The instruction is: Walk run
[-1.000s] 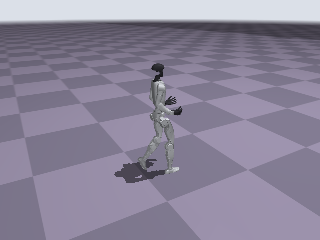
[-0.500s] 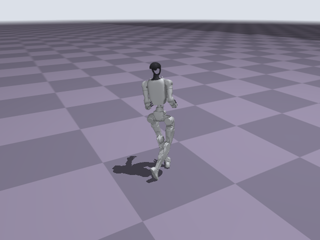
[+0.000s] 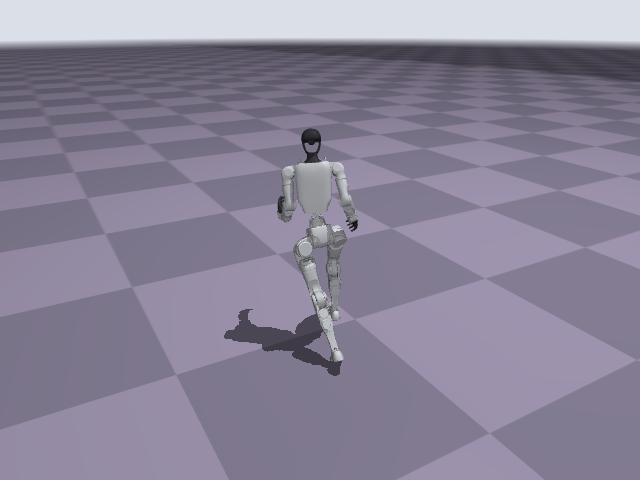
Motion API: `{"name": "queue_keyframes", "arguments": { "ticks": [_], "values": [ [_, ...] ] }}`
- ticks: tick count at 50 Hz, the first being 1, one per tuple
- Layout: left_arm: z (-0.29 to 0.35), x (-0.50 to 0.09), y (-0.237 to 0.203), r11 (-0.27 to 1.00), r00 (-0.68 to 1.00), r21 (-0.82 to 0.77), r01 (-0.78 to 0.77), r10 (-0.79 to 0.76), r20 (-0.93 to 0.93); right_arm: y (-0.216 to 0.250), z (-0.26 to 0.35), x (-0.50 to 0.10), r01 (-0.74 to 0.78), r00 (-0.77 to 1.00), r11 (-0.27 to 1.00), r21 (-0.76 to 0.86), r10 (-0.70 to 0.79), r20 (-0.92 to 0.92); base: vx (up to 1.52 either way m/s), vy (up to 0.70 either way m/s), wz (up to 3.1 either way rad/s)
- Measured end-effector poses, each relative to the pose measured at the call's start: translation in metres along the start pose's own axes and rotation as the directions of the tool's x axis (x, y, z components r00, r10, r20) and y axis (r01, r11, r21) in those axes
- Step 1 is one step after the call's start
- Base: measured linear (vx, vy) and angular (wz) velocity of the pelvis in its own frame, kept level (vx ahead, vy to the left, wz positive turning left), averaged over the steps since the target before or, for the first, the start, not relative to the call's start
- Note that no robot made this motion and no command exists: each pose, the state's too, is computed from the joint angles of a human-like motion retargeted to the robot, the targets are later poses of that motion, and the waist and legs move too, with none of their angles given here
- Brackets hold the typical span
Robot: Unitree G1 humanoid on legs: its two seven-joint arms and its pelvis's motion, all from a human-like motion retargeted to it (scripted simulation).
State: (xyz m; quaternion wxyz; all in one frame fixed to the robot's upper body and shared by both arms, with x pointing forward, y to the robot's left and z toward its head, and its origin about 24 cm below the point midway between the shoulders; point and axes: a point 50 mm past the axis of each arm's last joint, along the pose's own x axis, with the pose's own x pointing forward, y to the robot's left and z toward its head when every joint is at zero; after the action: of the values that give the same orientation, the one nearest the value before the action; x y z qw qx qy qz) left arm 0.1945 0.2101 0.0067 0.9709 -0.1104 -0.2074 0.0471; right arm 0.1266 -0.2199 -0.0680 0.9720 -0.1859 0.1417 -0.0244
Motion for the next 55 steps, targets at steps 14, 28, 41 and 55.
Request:
{"name": "queue_keyframes", "arguments": {
  "ticks": [14, 28, 41, 55],
  "values": [
    [-0.013, -0.181, 0.031, 0.959, 0.804, 0.090, -0.269, 0.275, -0.527, -0.027, 0.182, 0.088, -0.031, 0.720, 0.990, 0.135, -0.072, 0.691, 1.59, -0.24, -0.29],
    [0.010, -0.016, 0.010, 0.985, 0.986, 0.037, -0.169, 0.168, 0.013, 0.035, -0.004, 0.004, -0.166, 0.985, 0.986, 0.014, 0.166, -0.049, 2.09, -0.30, 0.86],
    [0.062, 0.060, -0.010, 0.981, 0.946, -0.159, 0.109, -0.054, 0.319, -0.020, -0.076, -0.146, 0.016, 0.906, 0.985, 0.171, 0.058, -0.419, 2.03, -0.62, 0.98],
    [-0.026, -0.169, 0.020, 0.961, 0.820, -0.222, -0.163, 0.007, -0.573, 0.011, 0.125, 0.063, -0.104, 0.846, 0.807, 0.582, -0.236, 0.479, 2.39, -0.73, -1.03]
  ]
}}
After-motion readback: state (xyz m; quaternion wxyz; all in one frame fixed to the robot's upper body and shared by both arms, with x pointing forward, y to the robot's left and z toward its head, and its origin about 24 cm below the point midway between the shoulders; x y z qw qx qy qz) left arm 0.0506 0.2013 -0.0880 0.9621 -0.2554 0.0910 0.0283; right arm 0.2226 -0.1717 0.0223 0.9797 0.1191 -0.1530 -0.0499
